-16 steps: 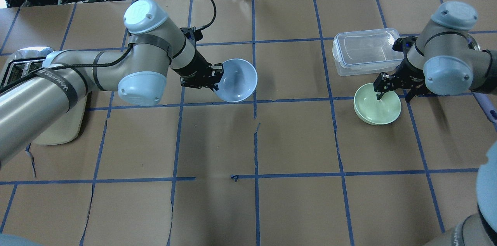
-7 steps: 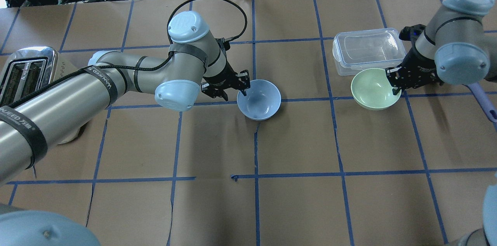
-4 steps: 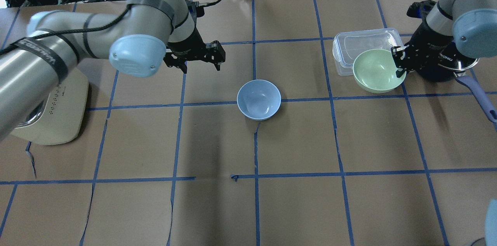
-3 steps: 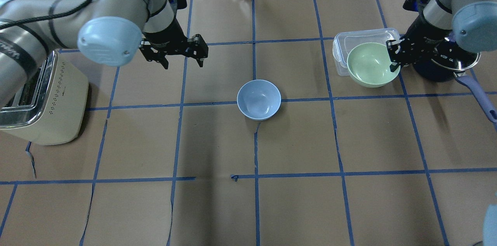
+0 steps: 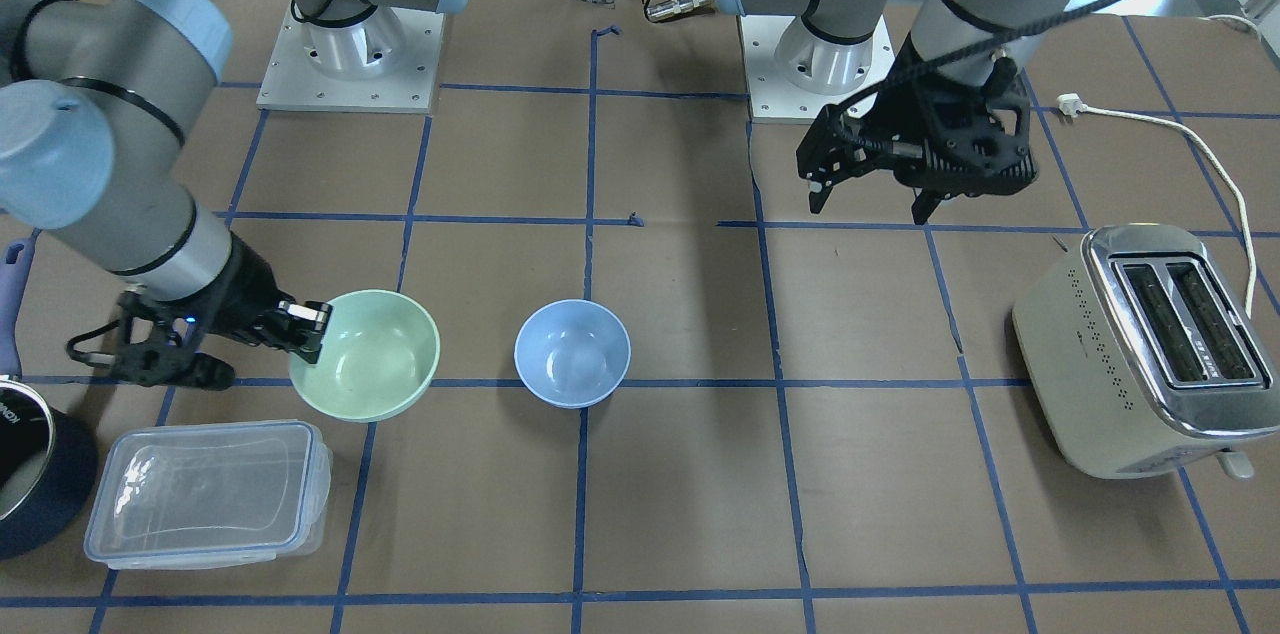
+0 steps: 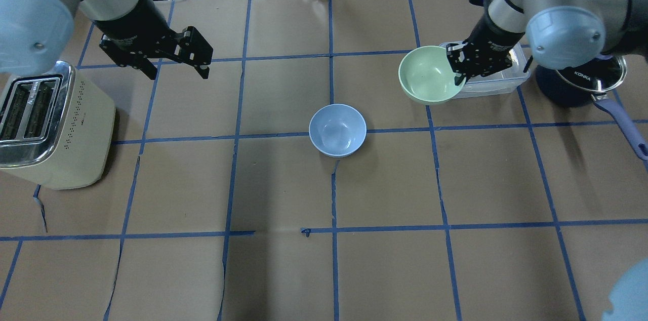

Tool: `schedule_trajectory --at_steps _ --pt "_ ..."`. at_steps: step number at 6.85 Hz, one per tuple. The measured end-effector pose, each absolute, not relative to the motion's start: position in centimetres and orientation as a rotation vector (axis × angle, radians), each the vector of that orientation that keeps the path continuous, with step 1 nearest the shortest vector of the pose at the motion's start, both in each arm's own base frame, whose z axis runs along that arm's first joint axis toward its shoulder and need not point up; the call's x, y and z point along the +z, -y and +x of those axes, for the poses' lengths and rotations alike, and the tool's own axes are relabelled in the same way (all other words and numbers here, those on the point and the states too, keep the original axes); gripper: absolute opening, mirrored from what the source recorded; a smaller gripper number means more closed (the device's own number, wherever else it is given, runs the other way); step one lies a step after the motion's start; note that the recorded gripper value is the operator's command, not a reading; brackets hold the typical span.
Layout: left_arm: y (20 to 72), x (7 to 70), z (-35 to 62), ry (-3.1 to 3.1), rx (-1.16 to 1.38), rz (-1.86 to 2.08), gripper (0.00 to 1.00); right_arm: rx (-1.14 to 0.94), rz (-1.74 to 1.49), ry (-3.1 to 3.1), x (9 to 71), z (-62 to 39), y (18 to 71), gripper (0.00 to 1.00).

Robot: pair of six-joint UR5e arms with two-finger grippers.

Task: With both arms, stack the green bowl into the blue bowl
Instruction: 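Carry the green bowl with the right gripper over the light blue bowl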

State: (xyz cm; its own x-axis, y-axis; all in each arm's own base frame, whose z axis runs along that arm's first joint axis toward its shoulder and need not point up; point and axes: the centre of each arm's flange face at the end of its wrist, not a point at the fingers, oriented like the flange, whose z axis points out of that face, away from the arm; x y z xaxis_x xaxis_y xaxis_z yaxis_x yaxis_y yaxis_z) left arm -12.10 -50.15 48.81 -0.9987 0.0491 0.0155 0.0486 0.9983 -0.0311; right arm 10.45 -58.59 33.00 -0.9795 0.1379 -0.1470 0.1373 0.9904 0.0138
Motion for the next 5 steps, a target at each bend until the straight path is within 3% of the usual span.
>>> schedule_trajectory --at_steps 5 --pt "49.7 49.1 -11.4 3.152 0.043 0.003 1.00 0.080 0.207 -2.990 28.2 24.3 55.9 0.00"
